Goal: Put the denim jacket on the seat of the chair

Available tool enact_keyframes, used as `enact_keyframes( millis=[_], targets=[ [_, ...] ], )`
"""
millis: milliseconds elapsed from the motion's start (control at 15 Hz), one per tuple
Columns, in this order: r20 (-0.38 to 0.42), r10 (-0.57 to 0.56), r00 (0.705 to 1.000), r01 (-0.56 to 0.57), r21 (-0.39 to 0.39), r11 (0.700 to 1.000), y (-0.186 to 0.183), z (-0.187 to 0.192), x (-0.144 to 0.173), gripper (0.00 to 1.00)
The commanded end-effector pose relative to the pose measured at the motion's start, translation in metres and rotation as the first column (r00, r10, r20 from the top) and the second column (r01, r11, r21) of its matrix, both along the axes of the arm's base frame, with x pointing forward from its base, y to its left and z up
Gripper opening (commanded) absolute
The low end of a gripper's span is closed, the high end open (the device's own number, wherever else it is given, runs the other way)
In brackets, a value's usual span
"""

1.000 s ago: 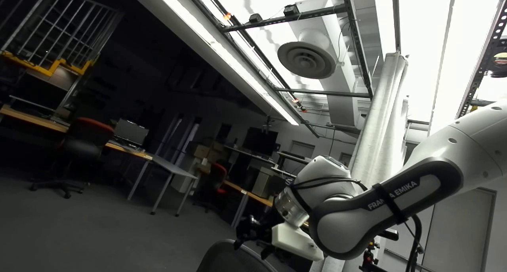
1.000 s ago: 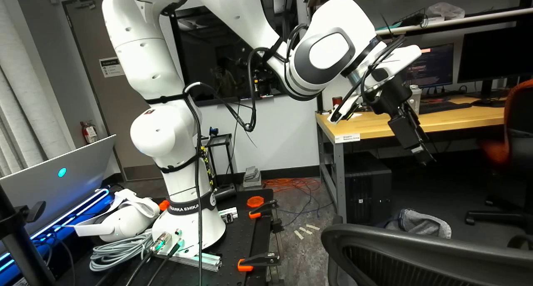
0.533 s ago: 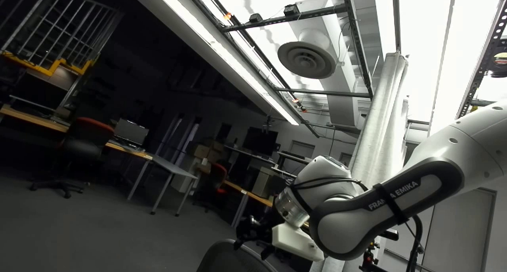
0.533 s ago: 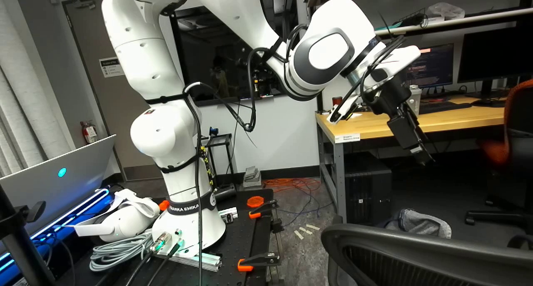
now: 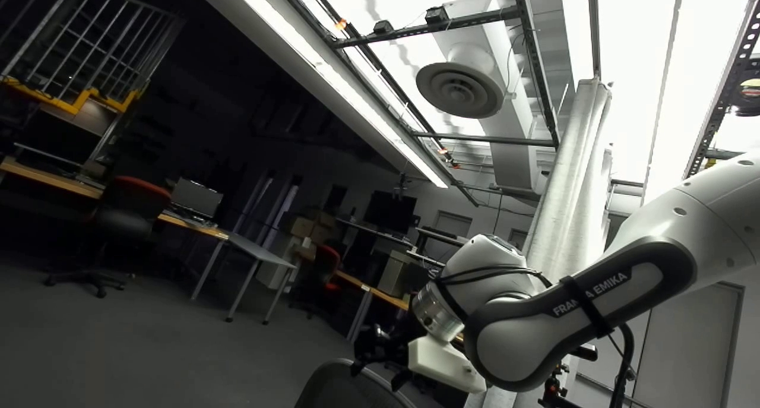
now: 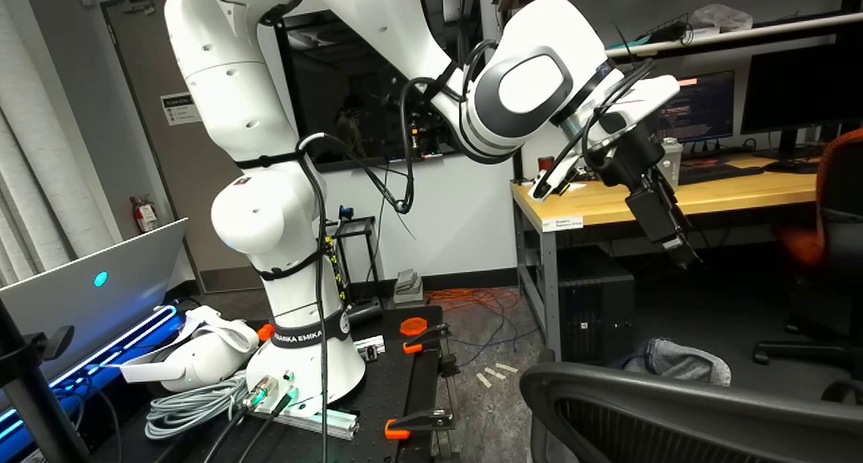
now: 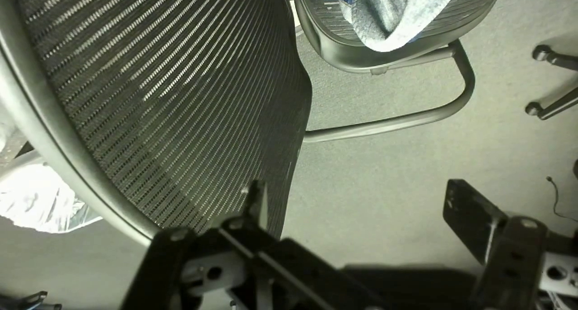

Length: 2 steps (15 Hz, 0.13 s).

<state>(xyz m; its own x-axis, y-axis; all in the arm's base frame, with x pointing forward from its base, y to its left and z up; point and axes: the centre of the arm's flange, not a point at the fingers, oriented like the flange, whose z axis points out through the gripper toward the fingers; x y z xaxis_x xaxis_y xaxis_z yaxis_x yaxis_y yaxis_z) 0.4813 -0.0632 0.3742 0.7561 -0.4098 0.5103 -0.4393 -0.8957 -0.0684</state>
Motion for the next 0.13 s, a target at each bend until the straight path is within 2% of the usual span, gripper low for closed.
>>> enact_keyframes(
  millis=[0, 67],
  targets=[
    [0.000, 0.000, 1.000, 0.000, 0.000, 1.000, 0.0000, -0.0001, -0.0001, 1.00],
    [0.000, 0.000, 1.000, 0.000, 0.000, 1.000, 0.0000, -0.0002, -0.0002, 1.00]
  ],
)
